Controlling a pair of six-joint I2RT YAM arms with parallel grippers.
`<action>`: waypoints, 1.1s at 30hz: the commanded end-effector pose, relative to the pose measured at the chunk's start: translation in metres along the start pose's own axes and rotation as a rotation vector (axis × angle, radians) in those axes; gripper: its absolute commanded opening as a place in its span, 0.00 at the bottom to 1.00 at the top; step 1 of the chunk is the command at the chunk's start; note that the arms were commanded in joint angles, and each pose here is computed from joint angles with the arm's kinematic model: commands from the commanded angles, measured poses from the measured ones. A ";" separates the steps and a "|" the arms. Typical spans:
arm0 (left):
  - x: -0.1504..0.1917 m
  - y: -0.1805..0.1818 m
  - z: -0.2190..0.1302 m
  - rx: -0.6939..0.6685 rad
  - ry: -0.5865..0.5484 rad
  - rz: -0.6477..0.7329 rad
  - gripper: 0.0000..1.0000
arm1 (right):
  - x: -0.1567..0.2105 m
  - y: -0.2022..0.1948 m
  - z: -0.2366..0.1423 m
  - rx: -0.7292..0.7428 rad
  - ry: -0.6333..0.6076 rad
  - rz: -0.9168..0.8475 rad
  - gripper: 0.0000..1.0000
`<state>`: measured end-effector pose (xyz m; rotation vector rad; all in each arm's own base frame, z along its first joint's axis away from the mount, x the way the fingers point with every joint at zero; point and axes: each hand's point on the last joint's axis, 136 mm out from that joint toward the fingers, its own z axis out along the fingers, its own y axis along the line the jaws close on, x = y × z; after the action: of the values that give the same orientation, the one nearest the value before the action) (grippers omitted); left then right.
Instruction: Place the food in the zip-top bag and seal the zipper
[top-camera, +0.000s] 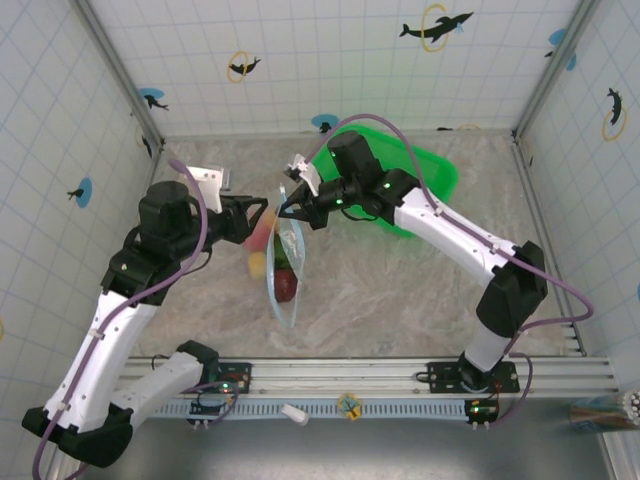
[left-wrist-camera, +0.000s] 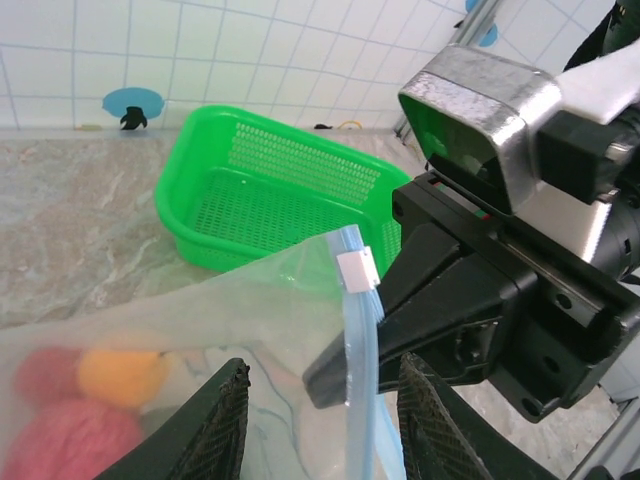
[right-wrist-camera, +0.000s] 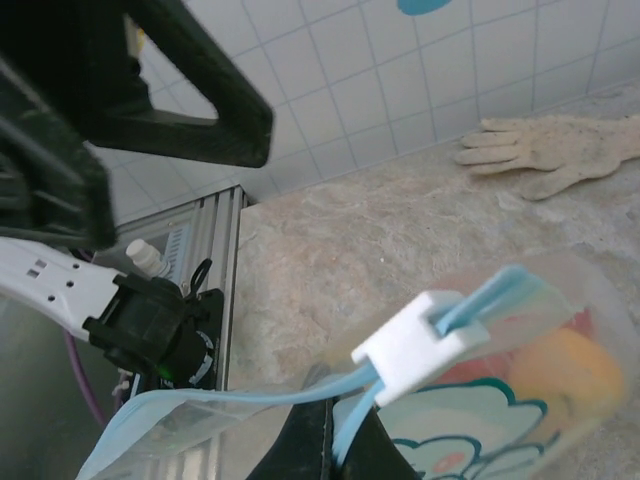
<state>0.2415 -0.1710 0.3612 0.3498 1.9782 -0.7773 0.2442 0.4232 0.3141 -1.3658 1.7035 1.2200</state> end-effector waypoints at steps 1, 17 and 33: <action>-0.016 -0.004 -0.006 0.000 -0.037 0.084 0.42 | -0.043 0.030 -0.023 -0.031 -0.082 -0.213 0.00; -0.015 -0.032 -0.006 0.154 0.007 0.414 0.41 | -0.037 0.048 -0.052 0.050 0.040 -0.742 0.00; 0.004 -0.065 -0.002 0.418 0.005 0.474 0.39 | 0.006 0.057 -0.051 0.097 0.195 -0.776 0.00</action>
<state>0.2143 -0.2094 0.3718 0.9477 1.7314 -0.7836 0.1956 0.3812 0.3346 -1.8878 1.1512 0.5901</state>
